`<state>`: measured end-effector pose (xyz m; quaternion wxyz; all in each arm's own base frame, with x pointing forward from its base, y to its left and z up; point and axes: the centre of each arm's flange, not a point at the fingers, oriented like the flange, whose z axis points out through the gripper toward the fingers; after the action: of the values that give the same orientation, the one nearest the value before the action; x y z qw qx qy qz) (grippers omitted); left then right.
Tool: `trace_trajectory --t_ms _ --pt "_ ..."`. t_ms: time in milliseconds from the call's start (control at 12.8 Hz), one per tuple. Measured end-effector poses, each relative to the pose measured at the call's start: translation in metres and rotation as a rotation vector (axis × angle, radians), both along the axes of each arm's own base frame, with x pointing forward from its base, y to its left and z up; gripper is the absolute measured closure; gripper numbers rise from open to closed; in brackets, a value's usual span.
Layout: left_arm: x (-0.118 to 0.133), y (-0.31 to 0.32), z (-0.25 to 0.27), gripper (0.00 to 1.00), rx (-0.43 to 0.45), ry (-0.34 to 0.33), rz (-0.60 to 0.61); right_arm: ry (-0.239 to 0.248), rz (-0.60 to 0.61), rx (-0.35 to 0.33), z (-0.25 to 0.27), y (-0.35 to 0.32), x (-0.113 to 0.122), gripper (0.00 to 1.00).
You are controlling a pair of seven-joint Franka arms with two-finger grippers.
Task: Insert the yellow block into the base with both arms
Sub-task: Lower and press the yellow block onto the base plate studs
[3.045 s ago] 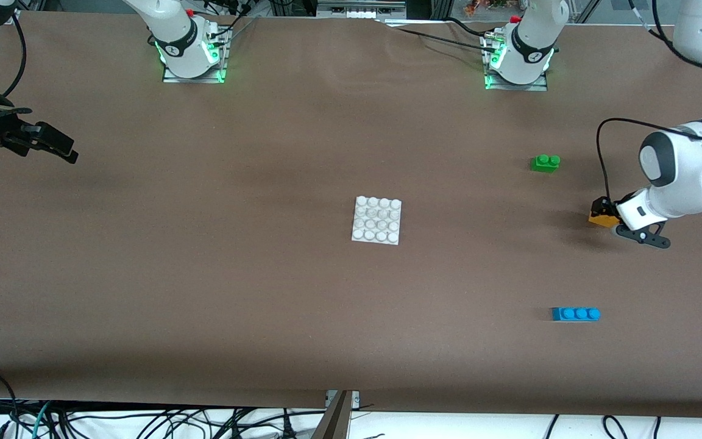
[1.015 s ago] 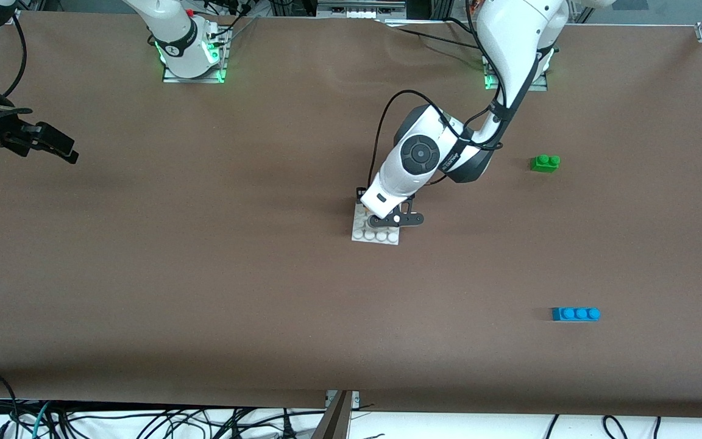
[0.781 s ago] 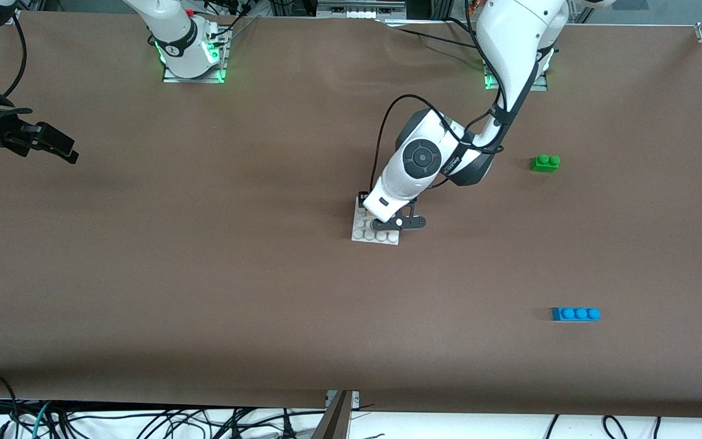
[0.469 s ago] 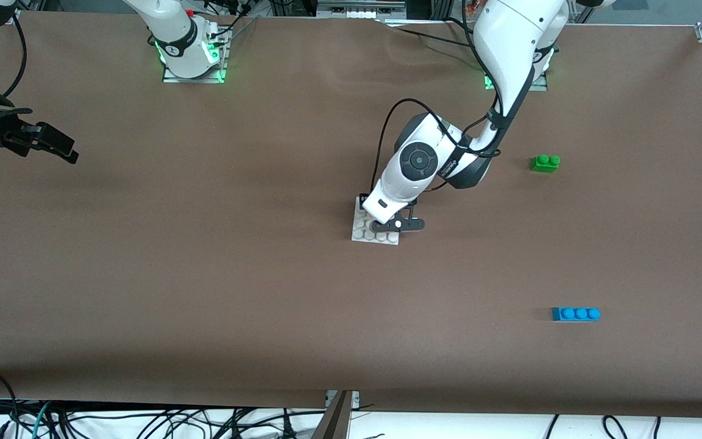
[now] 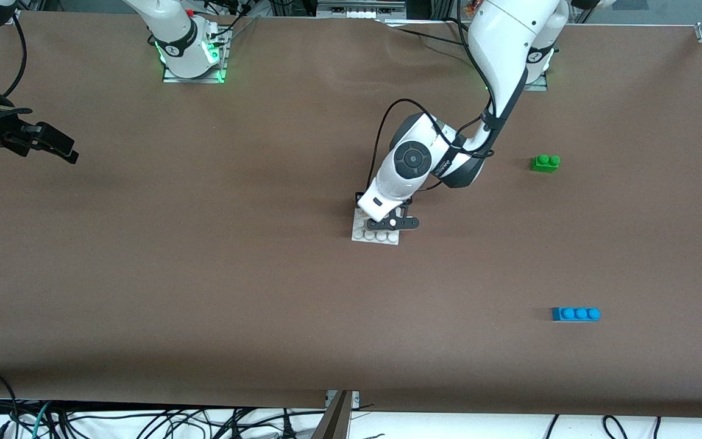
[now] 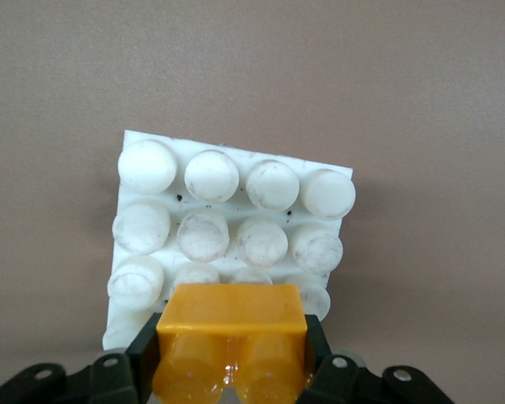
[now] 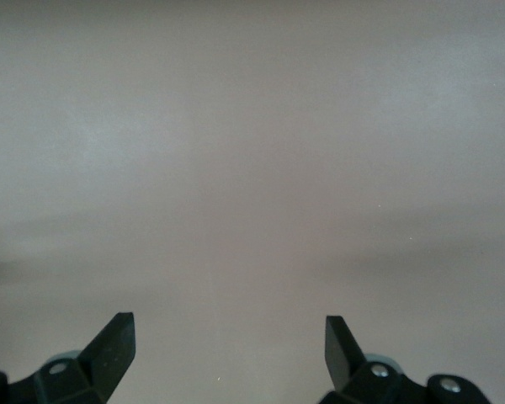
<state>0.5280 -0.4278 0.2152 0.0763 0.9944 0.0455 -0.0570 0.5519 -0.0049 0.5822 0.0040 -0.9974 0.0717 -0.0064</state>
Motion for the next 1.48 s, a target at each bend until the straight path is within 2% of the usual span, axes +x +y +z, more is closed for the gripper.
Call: trace_trajectory --t_ms 1327,1406,1484 --pt "0.002 0.004 -0.019 0.32 0.050 -0.030 -0.046 0.000 0.009 0.000 0.000 0.005 0.000 0.00" --pt "0.002 0.004 -0.021 0.26 0.051 -0.029 -0.045 0.000 0.009 0.000 0.000 0.005 0.000 0.00" --pt "0.003 0.005 -0.022 0.14 0.052 -0.028 -0.044 0.000 0.009 0.000 0.000 0.005 0.000 0.00"
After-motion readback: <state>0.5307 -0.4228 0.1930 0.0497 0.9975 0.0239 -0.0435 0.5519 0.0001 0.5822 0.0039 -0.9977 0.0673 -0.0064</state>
